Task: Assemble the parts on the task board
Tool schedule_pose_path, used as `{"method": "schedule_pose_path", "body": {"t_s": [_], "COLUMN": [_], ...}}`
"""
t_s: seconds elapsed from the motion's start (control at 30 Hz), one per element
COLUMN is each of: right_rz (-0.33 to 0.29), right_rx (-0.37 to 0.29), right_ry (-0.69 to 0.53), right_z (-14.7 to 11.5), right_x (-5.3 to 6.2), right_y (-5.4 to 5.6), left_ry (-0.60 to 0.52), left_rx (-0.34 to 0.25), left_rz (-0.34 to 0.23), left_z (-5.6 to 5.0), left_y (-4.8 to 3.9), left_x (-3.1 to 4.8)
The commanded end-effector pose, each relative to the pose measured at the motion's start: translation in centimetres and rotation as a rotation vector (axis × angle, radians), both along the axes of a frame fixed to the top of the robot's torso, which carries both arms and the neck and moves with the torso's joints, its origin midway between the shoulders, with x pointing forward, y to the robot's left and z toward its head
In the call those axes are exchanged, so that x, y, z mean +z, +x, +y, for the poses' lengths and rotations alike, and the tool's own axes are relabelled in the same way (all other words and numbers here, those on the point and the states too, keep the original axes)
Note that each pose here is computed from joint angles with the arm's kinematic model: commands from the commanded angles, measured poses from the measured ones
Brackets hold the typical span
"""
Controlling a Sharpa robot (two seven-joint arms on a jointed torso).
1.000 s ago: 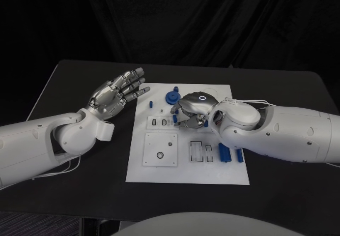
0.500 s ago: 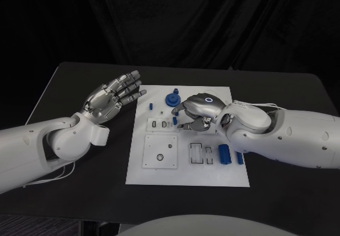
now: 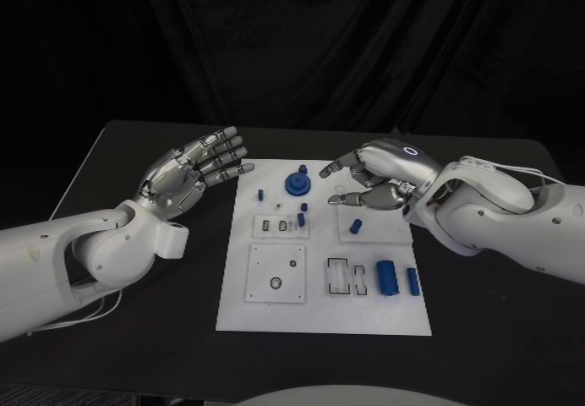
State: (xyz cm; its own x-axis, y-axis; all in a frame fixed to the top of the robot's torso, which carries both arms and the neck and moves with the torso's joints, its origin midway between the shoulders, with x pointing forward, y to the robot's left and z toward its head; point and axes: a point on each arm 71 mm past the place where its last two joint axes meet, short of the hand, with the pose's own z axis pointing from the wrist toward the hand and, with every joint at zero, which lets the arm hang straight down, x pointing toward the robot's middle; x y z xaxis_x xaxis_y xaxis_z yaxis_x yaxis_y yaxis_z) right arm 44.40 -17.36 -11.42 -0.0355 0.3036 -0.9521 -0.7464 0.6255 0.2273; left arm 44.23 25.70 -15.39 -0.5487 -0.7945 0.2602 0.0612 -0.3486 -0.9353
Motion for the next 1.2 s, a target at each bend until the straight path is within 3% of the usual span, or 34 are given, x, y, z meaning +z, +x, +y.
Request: {"method": "schedule_pose_path", "body": {"t_s": [0.03,0.2,0.3,0.53,0.77,0.93,1.2], "right_rz": [0.053,0.105,0.126,0.227,0.264,0.271,0.24], "right_rx": [0.009,-0.048,-0.078,-0.163,-0.197,-0.213,-0.235], "right_ry": [0.118,0.131,0.156,0.222,0.228,0.228,0.265], "right_z": [-1.3,-3.3,-4.1,-5.9,-6.5,-6.7,-7.5], "right_x": [0.5,0.2,0.0,-1.2,-2.4,-3.2,-3.5], "right_y": [0.4,1.4,1.7,2.8,3.3,3.7,3.9], "left_ry": [0.064,0.119,0.174,0.385,0.6,0.833,1.043], "left_rx": [0.069,0.101,0.092,-0.003,-0.057,-0.103,-0.137], "left_rz": [-0.033,-0.017,0.015,0.098,0.061,0.06,0.071], "left_z": [0.0,-0.5,-1.0,-2.5,-3.9,-4.7,-5.8], "left_y": [0.77,1.5,1.8,3.3,4.61,5.22,5.84], "left_x": [1.02,1.99,2.06,2.0,2.77,2.37,1.7]}}
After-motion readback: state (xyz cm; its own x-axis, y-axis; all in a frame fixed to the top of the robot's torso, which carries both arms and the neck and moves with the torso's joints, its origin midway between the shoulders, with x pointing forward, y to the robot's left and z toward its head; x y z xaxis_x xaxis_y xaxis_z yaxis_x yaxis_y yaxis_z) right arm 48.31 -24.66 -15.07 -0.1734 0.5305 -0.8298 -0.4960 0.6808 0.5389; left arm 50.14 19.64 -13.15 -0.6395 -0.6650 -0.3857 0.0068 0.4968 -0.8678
